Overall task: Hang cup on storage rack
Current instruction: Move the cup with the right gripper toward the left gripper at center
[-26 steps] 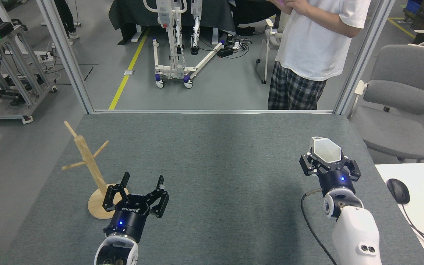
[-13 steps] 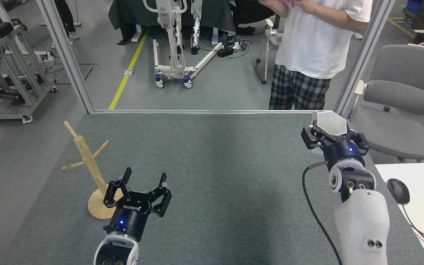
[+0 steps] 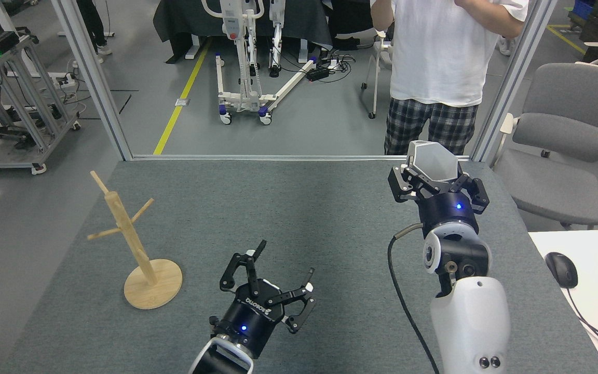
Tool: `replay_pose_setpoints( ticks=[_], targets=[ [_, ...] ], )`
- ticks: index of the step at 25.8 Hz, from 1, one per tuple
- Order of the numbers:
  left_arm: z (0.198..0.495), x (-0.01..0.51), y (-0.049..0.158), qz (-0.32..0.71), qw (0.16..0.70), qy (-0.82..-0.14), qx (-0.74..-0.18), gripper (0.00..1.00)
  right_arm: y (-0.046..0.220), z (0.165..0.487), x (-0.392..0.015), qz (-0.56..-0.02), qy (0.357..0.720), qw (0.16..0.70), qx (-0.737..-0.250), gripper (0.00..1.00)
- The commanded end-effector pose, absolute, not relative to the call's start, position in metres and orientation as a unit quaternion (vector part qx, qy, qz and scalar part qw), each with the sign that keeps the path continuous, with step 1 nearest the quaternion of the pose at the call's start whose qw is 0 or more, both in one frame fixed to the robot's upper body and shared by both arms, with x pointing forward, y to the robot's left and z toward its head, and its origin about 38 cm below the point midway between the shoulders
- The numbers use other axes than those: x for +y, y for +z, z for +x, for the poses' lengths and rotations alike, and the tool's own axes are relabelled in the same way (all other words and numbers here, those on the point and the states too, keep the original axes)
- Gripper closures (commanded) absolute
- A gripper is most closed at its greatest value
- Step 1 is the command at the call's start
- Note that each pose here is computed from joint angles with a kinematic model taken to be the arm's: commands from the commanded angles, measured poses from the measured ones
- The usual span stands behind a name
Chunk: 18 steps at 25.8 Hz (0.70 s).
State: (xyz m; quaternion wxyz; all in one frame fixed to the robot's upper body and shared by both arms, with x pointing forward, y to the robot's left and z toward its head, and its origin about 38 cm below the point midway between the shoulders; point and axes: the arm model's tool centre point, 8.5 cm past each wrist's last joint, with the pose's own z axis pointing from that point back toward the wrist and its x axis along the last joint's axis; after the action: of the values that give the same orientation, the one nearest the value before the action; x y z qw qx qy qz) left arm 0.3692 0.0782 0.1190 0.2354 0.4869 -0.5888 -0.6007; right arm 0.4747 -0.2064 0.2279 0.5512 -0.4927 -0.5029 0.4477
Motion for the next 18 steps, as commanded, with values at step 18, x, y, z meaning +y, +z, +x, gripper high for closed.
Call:
replay_pose_setpoints(
  ticks=[18],
  targets=[
    [0.416,0.0,0.142,0.47,0.14,-0.667,-0.561,0.01,0.228,0.461,-0.129,-0.467,0.472,0.577,-0.475,0.7]
  ],
)
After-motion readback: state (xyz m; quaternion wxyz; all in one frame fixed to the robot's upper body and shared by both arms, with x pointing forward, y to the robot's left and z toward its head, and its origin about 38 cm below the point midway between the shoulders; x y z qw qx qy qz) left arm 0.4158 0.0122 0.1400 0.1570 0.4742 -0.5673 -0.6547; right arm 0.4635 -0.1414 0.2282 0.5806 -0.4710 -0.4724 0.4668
